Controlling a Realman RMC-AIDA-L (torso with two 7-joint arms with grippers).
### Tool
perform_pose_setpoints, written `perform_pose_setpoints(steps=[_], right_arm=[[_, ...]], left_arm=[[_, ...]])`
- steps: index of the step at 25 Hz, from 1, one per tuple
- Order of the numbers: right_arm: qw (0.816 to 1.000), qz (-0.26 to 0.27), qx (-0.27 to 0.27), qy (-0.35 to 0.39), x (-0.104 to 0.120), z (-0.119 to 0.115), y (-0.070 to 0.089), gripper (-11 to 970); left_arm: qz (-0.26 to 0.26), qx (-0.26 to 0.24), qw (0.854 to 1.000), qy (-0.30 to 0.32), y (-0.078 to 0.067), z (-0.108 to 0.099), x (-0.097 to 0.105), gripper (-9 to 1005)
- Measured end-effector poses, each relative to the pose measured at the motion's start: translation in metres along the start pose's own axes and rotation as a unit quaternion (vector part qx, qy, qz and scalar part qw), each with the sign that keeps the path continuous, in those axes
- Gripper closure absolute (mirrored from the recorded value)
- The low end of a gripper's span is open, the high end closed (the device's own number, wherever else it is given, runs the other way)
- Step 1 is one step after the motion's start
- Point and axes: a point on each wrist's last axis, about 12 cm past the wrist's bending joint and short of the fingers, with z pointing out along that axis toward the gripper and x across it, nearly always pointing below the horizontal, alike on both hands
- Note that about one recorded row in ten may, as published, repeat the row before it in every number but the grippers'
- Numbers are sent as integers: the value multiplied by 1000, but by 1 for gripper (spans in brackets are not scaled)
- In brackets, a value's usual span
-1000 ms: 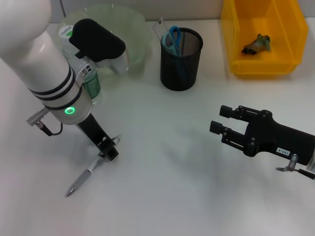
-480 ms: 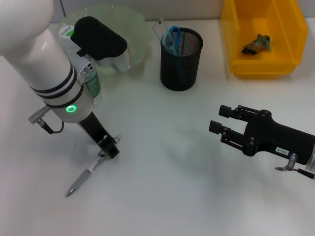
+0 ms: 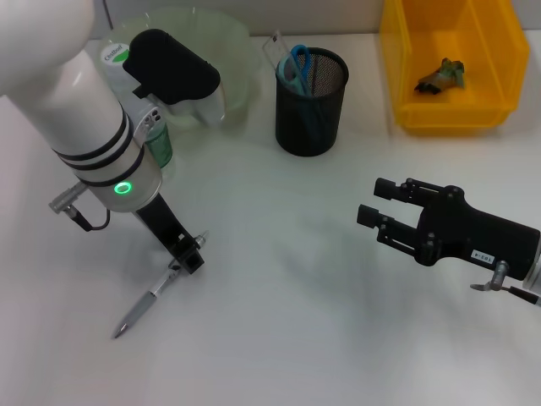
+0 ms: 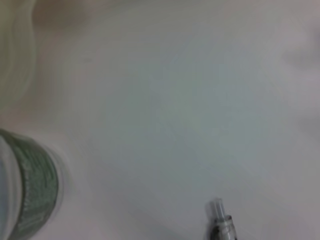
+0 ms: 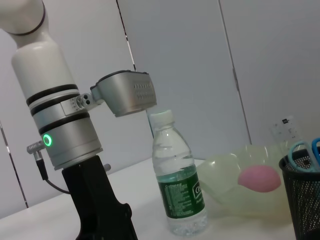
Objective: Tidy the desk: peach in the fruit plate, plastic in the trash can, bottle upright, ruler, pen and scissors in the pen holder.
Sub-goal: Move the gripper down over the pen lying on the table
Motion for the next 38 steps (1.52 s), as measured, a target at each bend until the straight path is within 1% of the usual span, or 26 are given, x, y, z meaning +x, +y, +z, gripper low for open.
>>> perform_pose_setpoints(steps=[8,21,32,38], right_arm=[[1000,-1,0,-1,-1,1,-1,429],[1000,-2,3,-2,-2,3,-2,429],[1000,0,6,-1,-2,3,-3,428],[1000,1,10,-4,-2,3,-3,428]], left_arm=[[7,-2,1000,5,-3,2,0,500],[21,-6,1000,6,-5,4,-1,603],[25,-11,1000,6,-4,6,-1,664],[27,-13,1000,8,-5,7,-1,713]])
